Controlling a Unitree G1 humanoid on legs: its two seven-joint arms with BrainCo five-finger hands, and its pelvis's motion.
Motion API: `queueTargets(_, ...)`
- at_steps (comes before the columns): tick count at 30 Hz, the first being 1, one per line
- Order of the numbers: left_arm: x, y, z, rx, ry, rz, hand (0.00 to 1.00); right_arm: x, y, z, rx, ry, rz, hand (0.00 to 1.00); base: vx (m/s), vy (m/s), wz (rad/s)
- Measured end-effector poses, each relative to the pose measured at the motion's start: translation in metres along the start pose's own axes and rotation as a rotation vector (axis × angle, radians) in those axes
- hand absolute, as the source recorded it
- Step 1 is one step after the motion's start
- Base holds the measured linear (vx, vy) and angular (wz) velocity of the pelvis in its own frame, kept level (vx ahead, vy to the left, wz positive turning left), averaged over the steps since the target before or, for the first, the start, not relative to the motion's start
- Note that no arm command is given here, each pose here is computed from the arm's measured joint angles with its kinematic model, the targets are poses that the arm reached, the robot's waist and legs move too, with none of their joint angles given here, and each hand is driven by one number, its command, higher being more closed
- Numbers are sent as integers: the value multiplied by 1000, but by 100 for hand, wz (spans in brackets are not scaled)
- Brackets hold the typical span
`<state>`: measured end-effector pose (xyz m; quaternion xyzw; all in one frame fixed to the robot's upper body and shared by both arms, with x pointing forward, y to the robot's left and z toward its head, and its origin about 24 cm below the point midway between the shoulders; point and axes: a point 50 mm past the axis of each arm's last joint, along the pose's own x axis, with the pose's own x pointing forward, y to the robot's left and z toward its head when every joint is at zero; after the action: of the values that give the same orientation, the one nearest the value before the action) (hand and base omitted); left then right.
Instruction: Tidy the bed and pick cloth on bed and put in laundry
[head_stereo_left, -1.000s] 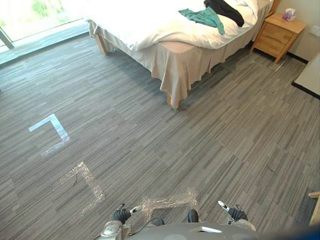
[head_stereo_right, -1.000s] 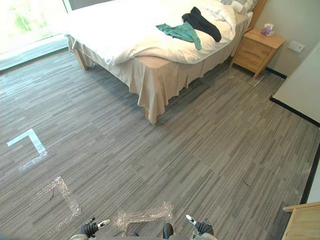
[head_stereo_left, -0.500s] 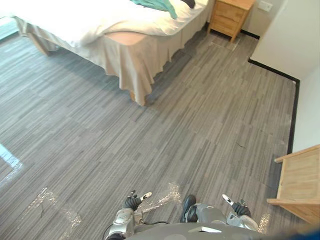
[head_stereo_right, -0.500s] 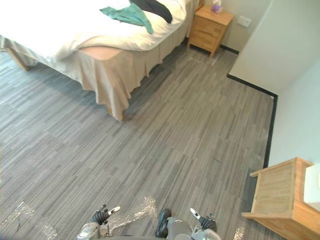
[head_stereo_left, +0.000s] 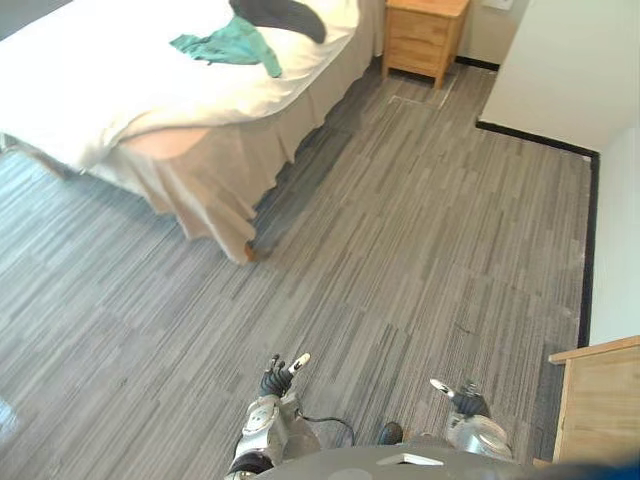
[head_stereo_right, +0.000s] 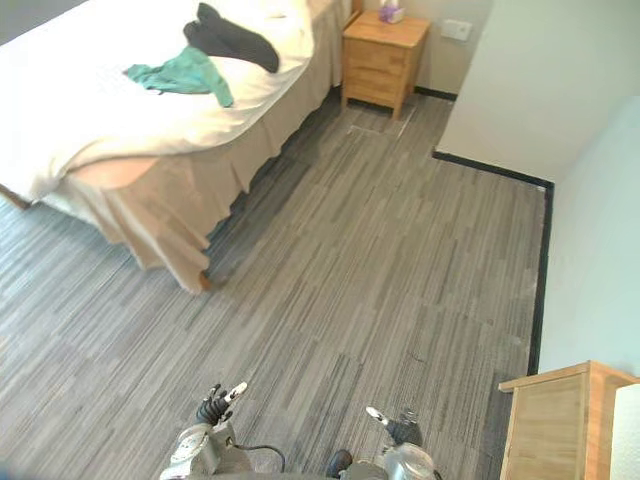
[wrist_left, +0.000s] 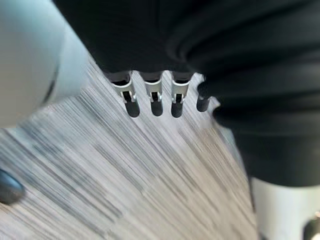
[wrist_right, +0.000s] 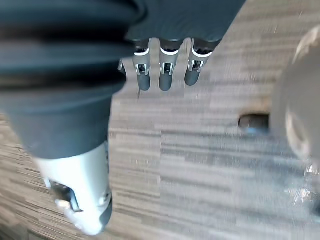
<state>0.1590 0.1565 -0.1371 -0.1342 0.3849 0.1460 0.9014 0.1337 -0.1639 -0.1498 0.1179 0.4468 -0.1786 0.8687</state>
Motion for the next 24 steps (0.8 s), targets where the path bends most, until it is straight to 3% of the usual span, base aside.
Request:
queueTargets(10,2,-2,6,13,-20,5,0,-2,11,-4,5,9,19,0,380,154,-23)
queueTargets(14,-4,11,-14,43,50,30,0,-6,-3,-22,31,63,-20,0,190,103,7)
queueTargets(20,-5,21,-22,132,103,17,0,-10,-32,-33,109,93,-117,0,315,68,123)
queueTargets(24,-5,30,-21,112,100,51,0,-11,-41,-34,99,85,-137,0,425,-42,132)
